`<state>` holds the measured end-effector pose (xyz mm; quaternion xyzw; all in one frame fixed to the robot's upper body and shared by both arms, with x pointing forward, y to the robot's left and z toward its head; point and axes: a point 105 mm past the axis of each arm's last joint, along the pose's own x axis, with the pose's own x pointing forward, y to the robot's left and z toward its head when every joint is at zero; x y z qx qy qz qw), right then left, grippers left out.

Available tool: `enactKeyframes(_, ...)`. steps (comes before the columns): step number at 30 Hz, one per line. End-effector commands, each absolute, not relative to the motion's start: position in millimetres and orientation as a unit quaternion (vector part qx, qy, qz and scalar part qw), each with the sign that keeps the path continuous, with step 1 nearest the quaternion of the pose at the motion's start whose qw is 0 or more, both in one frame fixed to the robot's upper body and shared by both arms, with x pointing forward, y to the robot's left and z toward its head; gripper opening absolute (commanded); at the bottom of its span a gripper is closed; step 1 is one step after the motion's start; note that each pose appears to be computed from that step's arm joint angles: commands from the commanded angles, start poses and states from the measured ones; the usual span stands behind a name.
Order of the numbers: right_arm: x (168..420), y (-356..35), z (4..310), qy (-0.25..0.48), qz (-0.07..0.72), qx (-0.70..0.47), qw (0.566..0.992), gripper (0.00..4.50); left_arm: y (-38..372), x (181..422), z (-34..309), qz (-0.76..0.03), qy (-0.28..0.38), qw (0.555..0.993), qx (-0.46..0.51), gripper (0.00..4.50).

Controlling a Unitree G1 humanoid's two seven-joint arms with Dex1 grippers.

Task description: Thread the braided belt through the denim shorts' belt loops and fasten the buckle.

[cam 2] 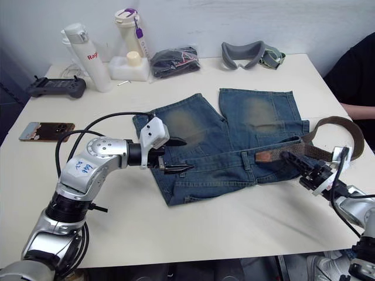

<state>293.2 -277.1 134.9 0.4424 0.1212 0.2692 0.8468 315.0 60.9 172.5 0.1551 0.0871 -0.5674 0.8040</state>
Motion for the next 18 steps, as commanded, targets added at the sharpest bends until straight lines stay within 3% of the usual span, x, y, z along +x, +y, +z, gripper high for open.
enactKeyframes(1,292,-266,140,0.109,0.297,0.443,0.839,0.09,59,308,184,-0.581,0.066,0.797,0.150,4.50)
enactKeyframes(9,291,-223,145,0.108,0.359,0.464,0.803,0.09,58,300,178,-0.595,0.079,0.786,0.144,4.50)
enactKeyframes(18,291,-219,161,0.088,0.383,0.488,0.779,0.09,60,297,176,-0.595,0.086,0.786,0.143,4.50)
